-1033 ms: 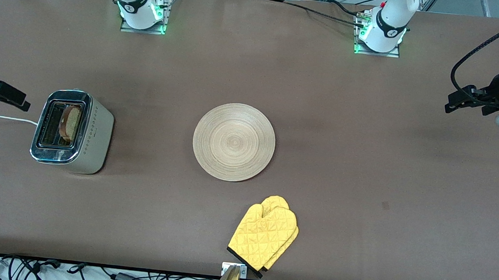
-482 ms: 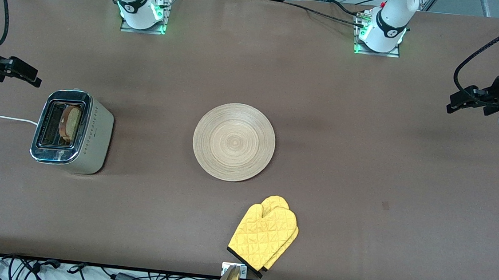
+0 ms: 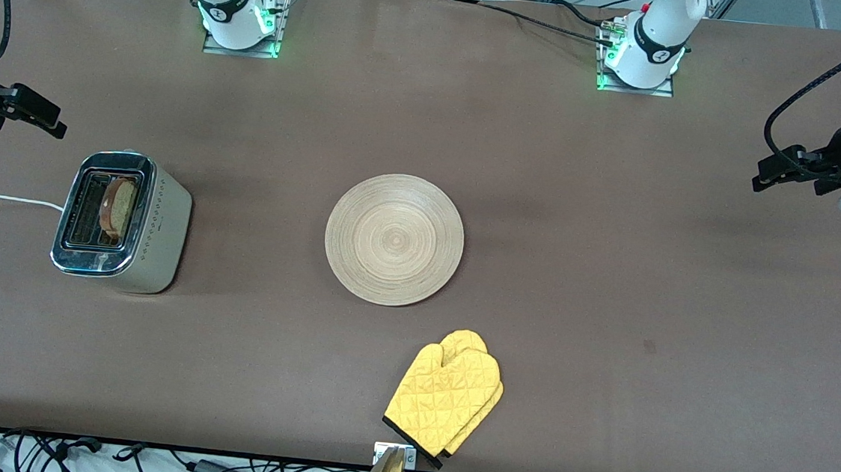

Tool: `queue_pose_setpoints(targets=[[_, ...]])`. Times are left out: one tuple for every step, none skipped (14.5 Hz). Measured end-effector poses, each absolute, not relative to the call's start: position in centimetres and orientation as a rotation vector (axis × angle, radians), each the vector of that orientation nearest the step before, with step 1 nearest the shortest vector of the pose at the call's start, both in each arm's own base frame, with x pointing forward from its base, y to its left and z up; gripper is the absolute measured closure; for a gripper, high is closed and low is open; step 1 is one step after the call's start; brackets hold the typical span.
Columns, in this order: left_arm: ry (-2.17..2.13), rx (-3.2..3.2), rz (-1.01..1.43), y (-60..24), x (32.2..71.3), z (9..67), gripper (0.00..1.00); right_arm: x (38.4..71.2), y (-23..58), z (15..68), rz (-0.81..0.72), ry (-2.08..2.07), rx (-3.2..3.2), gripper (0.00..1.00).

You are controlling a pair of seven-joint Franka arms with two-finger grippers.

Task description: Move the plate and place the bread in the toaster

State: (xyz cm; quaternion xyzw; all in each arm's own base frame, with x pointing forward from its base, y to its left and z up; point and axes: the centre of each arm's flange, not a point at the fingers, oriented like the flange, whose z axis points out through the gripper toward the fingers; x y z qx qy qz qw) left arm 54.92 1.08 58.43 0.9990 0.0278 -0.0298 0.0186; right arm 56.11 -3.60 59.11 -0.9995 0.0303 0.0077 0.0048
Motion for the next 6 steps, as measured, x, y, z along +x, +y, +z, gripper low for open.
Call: queue_pose_setpoints(targets=[[0.086, 3.102, -0.093, 1.08, 54.92, 58.43, 0.00, 56.11, -3.60, 59.11, 0.024, 0.095, -3.130, 0.00], [0.086, 3.102, -0.093, 1.08, 54.92, 58.43, 0.00, 56.10, -3.59, 59.09, 0.025, 0.095, -3.130, 0.00], [0.086, 3.102, -0.093, 1.08, 54.92, 58.43, 0.00, 56.10, -3.58, 59.06, 0.026, 0.094, -3.130, 0.00], [0.086, 3.102, -0.093, 1.08, 54.92, 58.43, 0.00, 56.10, -3.58, 59.03, 0.027, 0.094, -3.130, 0.00], [0.086, 3.102, -0.093, 1.08, 54.92, 58.43, 0.00, 56.10, -3.58, 59.01, 0.028, 0.094, -3.130, 0.00], [0.086, 3.102, -0.093, 1.08, 54.92, 58.43, 0.00, 56.09, -3.58, 58.99, 0.028, 0.094, -3.130, 0.00]])
